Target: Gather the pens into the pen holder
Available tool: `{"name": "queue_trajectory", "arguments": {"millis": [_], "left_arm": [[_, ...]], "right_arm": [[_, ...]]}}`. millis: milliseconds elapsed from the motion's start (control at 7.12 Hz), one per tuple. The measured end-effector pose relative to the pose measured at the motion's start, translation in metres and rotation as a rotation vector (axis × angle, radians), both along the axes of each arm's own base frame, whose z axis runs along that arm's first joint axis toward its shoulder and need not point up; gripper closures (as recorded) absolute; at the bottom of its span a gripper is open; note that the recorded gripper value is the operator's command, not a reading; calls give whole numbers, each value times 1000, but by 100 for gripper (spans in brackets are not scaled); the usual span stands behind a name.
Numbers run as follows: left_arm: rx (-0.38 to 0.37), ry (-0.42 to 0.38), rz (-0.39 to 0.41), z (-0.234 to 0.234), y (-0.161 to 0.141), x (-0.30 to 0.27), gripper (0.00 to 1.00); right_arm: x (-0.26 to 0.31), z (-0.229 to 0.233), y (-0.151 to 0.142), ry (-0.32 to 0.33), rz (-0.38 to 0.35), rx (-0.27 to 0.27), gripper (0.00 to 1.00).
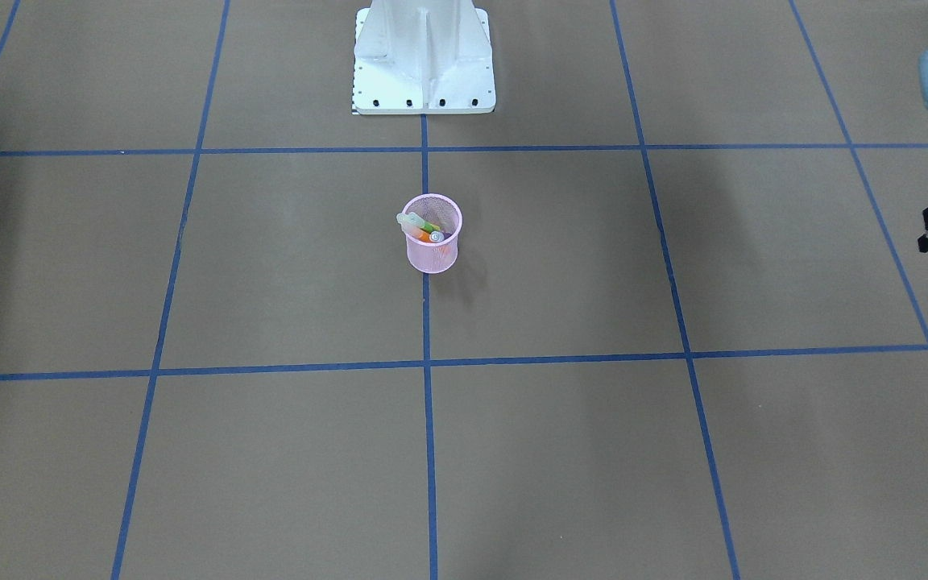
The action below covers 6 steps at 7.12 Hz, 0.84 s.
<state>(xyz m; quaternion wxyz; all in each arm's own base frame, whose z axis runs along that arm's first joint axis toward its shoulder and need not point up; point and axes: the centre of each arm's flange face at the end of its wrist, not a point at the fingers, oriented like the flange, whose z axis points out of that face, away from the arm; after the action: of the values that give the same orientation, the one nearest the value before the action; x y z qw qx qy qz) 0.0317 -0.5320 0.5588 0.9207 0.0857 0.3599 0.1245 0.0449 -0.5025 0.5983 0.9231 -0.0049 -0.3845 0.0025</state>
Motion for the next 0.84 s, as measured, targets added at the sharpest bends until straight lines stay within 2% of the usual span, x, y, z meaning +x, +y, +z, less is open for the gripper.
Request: {"name": "queue_trajectory", "arguments": {"millis": [141, 422, 843], "left_arm": [[-50, -12, 1, 29, 12, -20, 0], [-126, 28, -30, 47, 22, -30, 0], [-175, 84, -90, 46, 22, -42, 0]], "right_arm": [[1, 9, 5, -1, 0, -17, 0], [1, 15, 7, -2, -1, -28, 0], [2, 0, 6, 3, -5, 11, 0]]}}
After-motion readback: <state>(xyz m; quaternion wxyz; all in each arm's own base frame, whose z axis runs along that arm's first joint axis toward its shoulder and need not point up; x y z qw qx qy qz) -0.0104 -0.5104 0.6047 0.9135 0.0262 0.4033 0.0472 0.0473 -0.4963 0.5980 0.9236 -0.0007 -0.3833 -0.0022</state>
